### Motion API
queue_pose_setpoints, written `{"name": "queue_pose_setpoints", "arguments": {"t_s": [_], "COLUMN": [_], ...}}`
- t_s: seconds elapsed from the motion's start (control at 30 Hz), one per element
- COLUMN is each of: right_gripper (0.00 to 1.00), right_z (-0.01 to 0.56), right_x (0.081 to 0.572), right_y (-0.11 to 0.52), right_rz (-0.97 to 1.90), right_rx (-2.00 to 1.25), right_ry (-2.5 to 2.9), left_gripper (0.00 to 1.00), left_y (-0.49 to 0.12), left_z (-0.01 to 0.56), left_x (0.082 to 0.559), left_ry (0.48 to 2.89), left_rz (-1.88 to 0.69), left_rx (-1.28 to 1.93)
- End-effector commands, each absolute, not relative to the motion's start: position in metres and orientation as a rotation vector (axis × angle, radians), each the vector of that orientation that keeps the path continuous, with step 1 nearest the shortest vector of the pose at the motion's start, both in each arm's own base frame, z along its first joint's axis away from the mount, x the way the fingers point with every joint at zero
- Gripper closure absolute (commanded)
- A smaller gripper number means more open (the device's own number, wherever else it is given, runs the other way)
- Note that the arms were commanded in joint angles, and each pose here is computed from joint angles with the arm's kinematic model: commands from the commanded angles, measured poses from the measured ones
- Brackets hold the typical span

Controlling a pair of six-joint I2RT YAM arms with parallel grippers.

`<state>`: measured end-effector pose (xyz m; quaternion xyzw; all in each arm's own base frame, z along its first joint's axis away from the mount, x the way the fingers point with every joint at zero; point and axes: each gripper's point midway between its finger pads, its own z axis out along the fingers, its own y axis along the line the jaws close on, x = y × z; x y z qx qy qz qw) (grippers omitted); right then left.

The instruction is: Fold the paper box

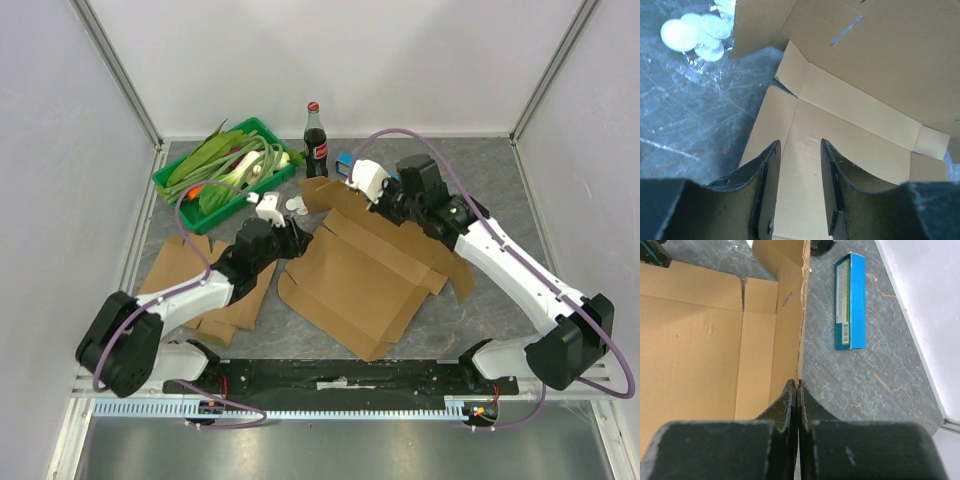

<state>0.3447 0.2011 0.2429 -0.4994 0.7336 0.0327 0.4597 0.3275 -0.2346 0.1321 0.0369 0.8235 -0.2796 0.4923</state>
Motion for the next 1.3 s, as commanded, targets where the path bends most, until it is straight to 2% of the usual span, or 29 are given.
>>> {"name": "queue_pose_setpoints", "arguments": {"t_s": [0.0, 0.07, 0.13, 0.17, 0.23, 0.37, 0.43, 0.57, 0.7, 0.83, 0.93, 1.03, 1.07, 1.23, 1.27], "right_gripper": [1.00, 1.00, 1.00, 1.00, 1.00, 1.00, 1.00, 1.00, 1.00, 1.00, 1.00, 1.00, 1.00, 1.00, 1.00], "right_z": [0.240, 0.241, 0.238, 0.237, 0.231, 0.233, 0.244, 0.257, 0.257, 0.260, 0.257, 0.259, 0.258, 0.257, 0.257], "right_x": [0.336, 0.331, 0.327, 0.325, 0.324, 0.318, 0.317, 0.315, 0.310, 0.306, 0.306, 0.304, 0.305, 0.307, 0.307], "right_y": [0.202, 0.201, 0.202, 0.202, 0.199, 0.195, 0.192, 0.185, 0.178, 0.181, 0.184, 0.187, 0.188, 0.187, 0.187], "right_rz": [0.002, -0.005, 0.005, 0.015, 0.001, 0.000, 0.034, 0.114, 0.147, 0.171, 0.195, 0.216, 0.216, 0.214, 0.213], "right_rx": [-1.191, -1.182, -1.181, -1.187, -1.193, -1.204, -1.175, -1.131, -1.131, -1.162, -1.172, -1.180, -1.181, -1.173, -1.172], "right_ry": [1.793, 1.782, 1.766, 1.756, 1.754, 1.747, 1.733, 1.715, 1.707, 1.687, 1.692, 1.685, 1.685, 1.698, 1.699], "left_gripper": [0.53, 0.54, 0.62, 0.71, 0.73, 0.45, 0.42, 0.25, 0.15, 0.14, 0.19, 0.29, 0.40, 0.62, 0.77], "left_y": [-0.231, -0.233, -0.238, -0.241, -0.232, -0.226, -0.217, -0.221, -0.226, -0.218, -0.227, -0.237, -0.240, -0.250, -0.252], "left_z": [0.174, 0.169, 0.150, 0.156, 0.149, 0.179, 0.181, 0.205, 0.207, 0.215, 0.205, 0.198, 0.202, 0.186, 0.191], "left_x": [0.322, 0.323, 0.320, 0.326, 0.328, 0.337, 0.348, 0.367, 0.384, 0.382, 0.385, 0.392, 0.394, 0.393, 0.396], "left_ry": [1.803, 1.839, 1.954, 1.974, 2.024, 1.889, 1.883, 1.792, 1.780, 1.636, 1.622, 1.641, 1.635, 1.699, 1.703], "left_rz": [-0.794, -0.792, -0.785, -0.785, -0.746, -0.716, -0.611, -0.629, -0.718, -0.709, -0.762, -0.798, -0.812, -0.864, -0.862], "left_rx": [0.011, 0.011, 0.035, 0.006, -0.067, -0.027, 0.002, 0.060, 0.170, 0.343, 0.472, 0.562, 0.580, 0.577, 0.570]}}
